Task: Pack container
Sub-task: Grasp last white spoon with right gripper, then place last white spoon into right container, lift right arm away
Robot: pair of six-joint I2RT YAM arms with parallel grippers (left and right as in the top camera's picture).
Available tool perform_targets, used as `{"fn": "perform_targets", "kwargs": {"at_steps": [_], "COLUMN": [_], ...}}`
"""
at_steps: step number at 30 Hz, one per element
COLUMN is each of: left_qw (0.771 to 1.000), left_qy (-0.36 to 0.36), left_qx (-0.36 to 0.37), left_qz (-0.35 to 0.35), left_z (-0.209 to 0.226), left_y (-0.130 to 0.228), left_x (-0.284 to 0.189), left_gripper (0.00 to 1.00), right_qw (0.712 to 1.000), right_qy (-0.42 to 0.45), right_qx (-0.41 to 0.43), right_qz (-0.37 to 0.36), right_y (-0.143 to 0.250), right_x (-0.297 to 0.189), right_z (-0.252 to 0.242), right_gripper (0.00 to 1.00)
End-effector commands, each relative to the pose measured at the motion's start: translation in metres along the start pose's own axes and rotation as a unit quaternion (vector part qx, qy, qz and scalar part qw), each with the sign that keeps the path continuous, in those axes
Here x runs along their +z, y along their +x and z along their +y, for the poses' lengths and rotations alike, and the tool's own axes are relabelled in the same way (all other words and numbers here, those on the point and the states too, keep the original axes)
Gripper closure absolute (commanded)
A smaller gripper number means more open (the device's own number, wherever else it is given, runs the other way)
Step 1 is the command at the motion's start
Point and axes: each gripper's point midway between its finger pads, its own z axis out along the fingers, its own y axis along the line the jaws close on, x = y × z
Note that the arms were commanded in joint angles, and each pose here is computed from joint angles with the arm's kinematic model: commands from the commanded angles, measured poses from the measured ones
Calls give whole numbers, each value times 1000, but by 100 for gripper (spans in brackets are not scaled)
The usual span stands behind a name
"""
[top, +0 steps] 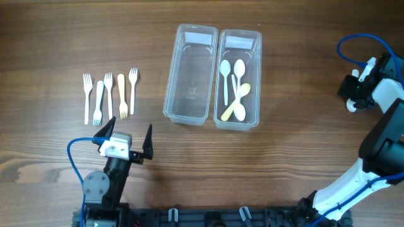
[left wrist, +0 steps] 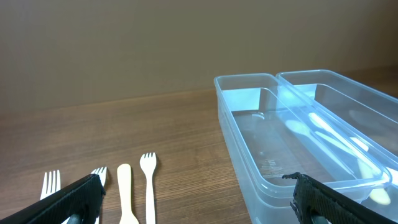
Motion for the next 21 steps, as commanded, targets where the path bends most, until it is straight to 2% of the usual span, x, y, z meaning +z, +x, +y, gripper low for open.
{"fn": "perform_targets", "kwargs": {"at_steps": [1, 2, 5, 7, 11, 13, 15, 18, 19, 21], "left_qw": [1000, 1000, 1000, 1000, 1000, 1000, 1000, 1000, 1000, 1000], "left_qy": [-1, -1, -1, -1, -1, -1, -1, -1, -1, -1], "left_qx": [7, 7, 7, 7, 7, 7, 7, 7, 7, 7], "left_qz": [0, 0, 0, 0, 0, 0, 0, 0, 0, 0], "left_z": [1, 1, 1, 1, 1, 1, 1, 1, 1, 1], "left_y": [2, 2, 2, 2, 2, 2, 2, 2, 2, 2], "left_x": [0, 0, 0, 0, 0, 0, 0, 0, 0, 0], "left_gripper": [0, 0, 0, 0, 0, 0, 0, 0, 0, 0], "right_qw": [998, 997, 997, 993, 968, 924, 903, 889, 890, 896], "right_qy": [-62, -70, -74, -110, -195, -301, -332, -355, -358, -353], "right_qx": [4, 4, 6, 2, -16, -40, -67, -124, -150, -177], "right_qz": [19, 14, -2, -31, -155, -234, -264, -262, -238, -204], "right_y": [11, 8, -1, -15, -59, -70, -65, -43, -26, -5], "right_x": [7, 2, -16, -42, -147, -240, -283, -307, -297, -276], "right_z": [22, 24, 26, 39, 68, 108, 137, 201, 239, 283], "right_gripper": [85, 89, 90, 91, 96, 96, 96, 96, 96, 96]}}
